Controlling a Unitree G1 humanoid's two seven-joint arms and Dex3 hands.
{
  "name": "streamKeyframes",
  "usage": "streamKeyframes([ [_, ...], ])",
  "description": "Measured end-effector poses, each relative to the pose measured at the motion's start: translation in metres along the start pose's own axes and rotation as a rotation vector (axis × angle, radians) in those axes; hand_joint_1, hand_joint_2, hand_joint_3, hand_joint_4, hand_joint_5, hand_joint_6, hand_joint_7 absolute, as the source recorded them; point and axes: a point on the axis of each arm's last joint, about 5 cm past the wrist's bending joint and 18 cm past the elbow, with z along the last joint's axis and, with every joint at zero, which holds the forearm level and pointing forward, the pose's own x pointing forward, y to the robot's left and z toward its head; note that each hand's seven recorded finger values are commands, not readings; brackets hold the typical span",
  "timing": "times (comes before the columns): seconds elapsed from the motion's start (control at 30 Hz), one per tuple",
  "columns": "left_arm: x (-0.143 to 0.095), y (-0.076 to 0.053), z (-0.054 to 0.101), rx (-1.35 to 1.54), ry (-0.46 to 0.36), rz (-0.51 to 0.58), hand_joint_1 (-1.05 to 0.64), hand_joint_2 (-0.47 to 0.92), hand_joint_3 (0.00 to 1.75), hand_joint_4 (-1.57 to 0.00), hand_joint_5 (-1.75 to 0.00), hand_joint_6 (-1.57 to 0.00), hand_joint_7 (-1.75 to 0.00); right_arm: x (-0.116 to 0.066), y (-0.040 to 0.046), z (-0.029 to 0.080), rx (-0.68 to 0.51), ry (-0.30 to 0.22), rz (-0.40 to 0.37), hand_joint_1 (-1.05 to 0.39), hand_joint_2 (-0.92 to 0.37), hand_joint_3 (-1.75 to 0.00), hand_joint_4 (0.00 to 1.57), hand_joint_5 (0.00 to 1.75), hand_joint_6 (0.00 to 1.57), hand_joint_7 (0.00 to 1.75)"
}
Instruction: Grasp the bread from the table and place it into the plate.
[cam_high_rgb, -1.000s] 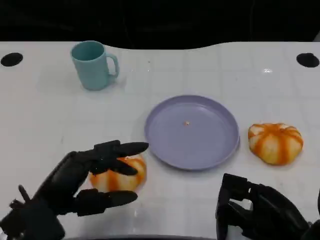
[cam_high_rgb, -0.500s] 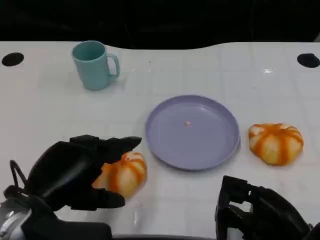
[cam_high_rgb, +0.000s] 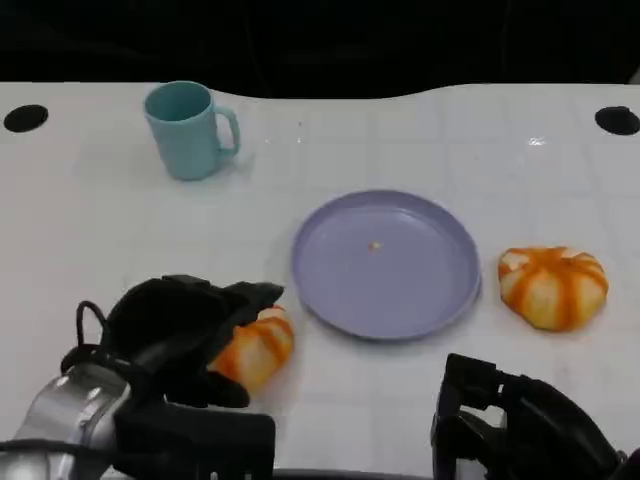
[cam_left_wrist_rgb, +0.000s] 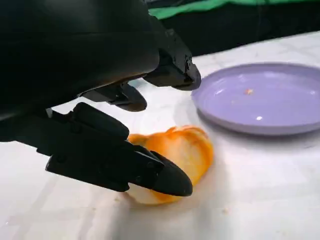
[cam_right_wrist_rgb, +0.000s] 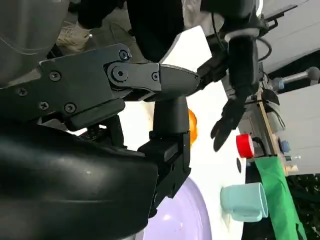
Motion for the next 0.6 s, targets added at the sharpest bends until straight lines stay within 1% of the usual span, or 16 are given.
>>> streamKeyframes([
  [0.2, 0.017, -0.008, -0.002, 0.02, 0.04, -0.083, -0.65, 0.9, 0.01, -0.48, -0.09, -0.37, -0.02, 0.0, 0.0017, 0.0, 0.0, -0.001, 0.002, -0.51, -0.92, -0.39, 0.62, 1.75, 0.45, 1.69],
  [0.4, 0.031, -0.016, -0.003, 0.036, 0.064, -0.139, -0.61, 0.92, 0.02, -0.55, -0.12, -0.42, -0.03, 0.0, 0.0036, 0.0, 0.013, 0.007, 0.003, -0.49, -0.92, -0.41, 0.6, 1.75, 0.44, 1.68],
  [0.5, 0.039, -0.019, -0.002, 0.044, 0.072, -0.159, -0.58, 0.92, 0.06, -0.59, -0.14, -0.44, -0.03, 0.0, 0.0043, 0.001, 0.011, 0.001, 0.006, -0.49, -0.92, -0.42, 0.61, 1.75, 0.44, 1.68],
  [0.57, 0.043, -0.019, -0.002, 0.047, 0.075, -0.17, -0.53, 0.92, 0.06, -0.67, -0.19, -0.5, -0.05, 0.0, 0.0049, 0.001, 0.009, -0.003, 0.007, -0.49, -0.92, -0.41, 0.6, 1.75, 0.44, 1.68],
  [0.6, 0.044, -0.019, -0.002, 0.046, 0.076, -0.173, -0.49, 0.92, 0.06, -0.63, -0.54, -0.6, -0.07, 0.0, 0.0053, 0.001, 0.009, -0.003, 0.006, -0.49, -0.92, -0.41, 0.59, 1.75, 0.44, 1.68],
])
